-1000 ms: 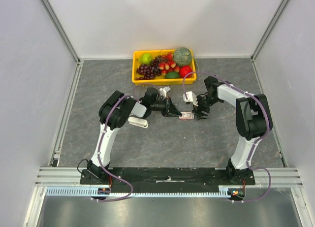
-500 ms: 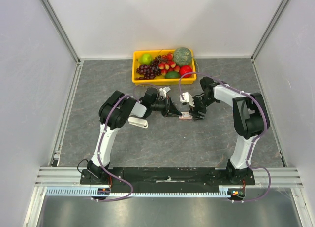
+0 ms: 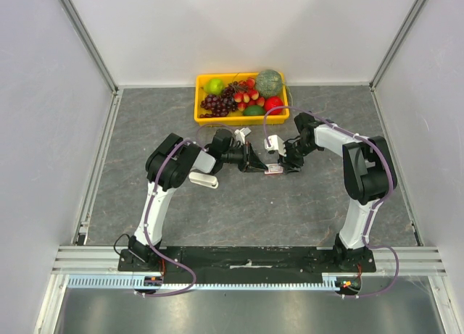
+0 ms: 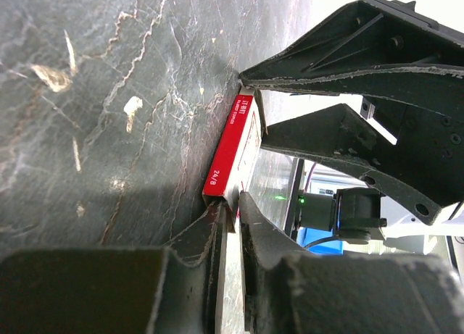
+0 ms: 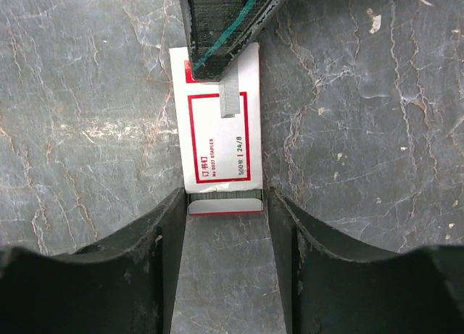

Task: Load the staples into the stapler
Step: Open the staple box at the center of the board.

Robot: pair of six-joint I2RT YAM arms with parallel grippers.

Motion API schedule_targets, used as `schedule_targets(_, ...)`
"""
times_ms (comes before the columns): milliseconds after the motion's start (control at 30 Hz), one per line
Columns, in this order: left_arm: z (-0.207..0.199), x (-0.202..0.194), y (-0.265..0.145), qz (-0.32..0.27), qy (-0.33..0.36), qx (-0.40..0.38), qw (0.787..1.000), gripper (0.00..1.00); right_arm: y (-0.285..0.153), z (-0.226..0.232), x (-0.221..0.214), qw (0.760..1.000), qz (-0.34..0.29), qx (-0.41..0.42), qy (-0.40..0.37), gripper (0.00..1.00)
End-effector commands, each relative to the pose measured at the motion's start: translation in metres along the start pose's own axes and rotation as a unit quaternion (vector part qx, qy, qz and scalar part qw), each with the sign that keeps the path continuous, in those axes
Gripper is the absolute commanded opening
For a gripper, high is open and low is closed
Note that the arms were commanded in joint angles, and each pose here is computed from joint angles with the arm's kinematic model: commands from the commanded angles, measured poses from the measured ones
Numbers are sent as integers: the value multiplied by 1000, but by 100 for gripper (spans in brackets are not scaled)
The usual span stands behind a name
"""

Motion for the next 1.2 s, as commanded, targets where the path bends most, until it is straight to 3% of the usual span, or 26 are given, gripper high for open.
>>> schedule_targets(0, 8, -3, -5, 0, -14, -2, 1000, 17, 1, 3, -6, 1000, 27, 9, -6, 55)
schedule_targets(233, 10, 0, -7, -1, -16, 0, 1000, 13, -1, 4, -7, 999, 30, 11, -15, 46)
schedule_targets(1167, 11, 4, -10, -7, -17, 5, 1000, 6, -12, 3, -17, 1000, 27, 6, -11, 36)
Point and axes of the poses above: each gripper's point midway between its finger pads, its own y axis out along the fingers, its own z axis along the line the jaws close on, x = y × z, the point moved 8 cm from there along -y, back along the fingers, and after that the axes turned 14 degrees about y, right-handed, at the moved point
